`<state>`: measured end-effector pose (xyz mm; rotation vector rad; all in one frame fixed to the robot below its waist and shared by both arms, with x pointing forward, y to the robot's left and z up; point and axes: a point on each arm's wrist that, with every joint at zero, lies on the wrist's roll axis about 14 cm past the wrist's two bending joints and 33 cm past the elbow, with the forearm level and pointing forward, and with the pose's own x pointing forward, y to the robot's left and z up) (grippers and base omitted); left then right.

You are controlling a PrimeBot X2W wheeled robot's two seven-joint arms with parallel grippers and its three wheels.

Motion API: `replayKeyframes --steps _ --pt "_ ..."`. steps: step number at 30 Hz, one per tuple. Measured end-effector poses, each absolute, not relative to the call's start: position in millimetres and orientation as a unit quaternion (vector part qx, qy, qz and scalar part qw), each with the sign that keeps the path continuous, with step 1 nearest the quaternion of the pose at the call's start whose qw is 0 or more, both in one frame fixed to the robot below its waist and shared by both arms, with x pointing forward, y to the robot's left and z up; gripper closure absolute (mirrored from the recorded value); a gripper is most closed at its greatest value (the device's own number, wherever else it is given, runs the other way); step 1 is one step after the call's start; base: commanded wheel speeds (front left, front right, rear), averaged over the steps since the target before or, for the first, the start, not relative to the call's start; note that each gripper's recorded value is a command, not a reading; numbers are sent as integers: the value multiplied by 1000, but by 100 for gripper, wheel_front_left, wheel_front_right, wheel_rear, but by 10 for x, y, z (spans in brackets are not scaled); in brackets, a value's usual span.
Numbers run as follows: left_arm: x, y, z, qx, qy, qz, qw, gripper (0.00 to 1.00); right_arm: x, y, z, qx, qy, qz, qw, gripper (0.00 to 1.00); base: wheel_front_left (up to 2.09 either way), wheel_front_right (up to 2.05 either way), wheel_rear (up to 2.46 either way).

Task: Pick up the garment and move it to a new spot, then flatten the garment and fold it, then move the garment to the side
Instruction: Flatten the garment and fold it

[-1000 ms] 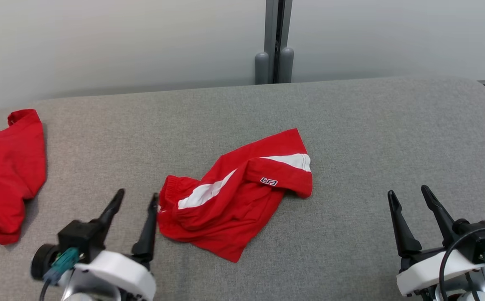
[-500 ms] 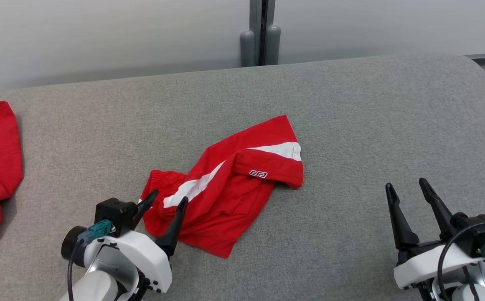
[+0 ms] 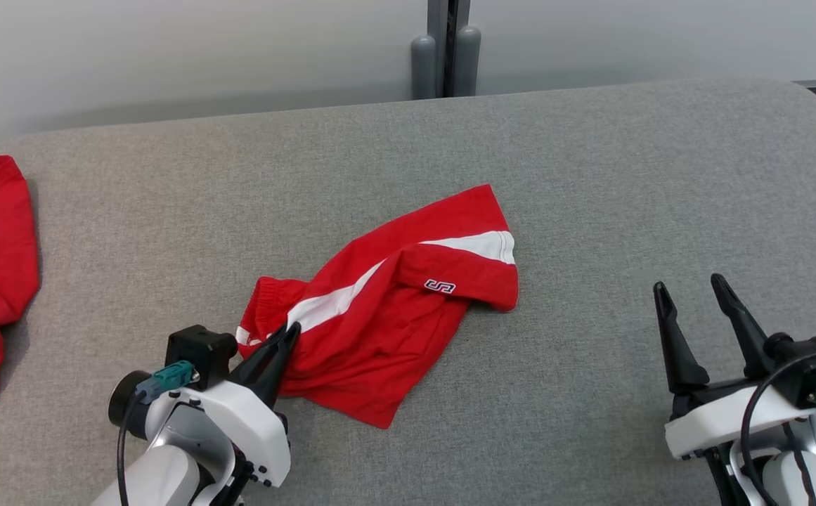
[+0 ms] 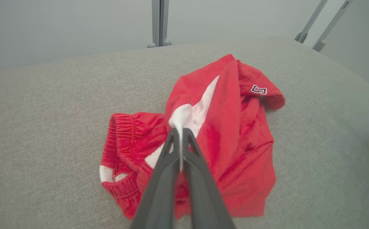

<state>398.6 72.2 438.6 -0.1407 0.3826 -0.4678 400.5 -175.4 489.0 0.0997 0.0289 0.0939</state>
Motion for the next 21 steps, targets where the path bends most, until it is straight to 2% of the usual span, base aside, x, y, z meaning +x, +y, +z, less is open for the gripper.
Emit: replayKeyframes --steps 10,16,21 --pt "4073 802 4381 -74 179 -216 957 100 4412 -1515 4935 37 3 93 995 0 0 0 0" --pt "4133 830 4330 -79 174 -211 959 100 4673 -1248 4689 38 36 133 990 0 0 0 0" --pt "4159 844 4225 -86 182 -206 958 100 4818 -964 4311 36 100 174 979 0 0 0 0"
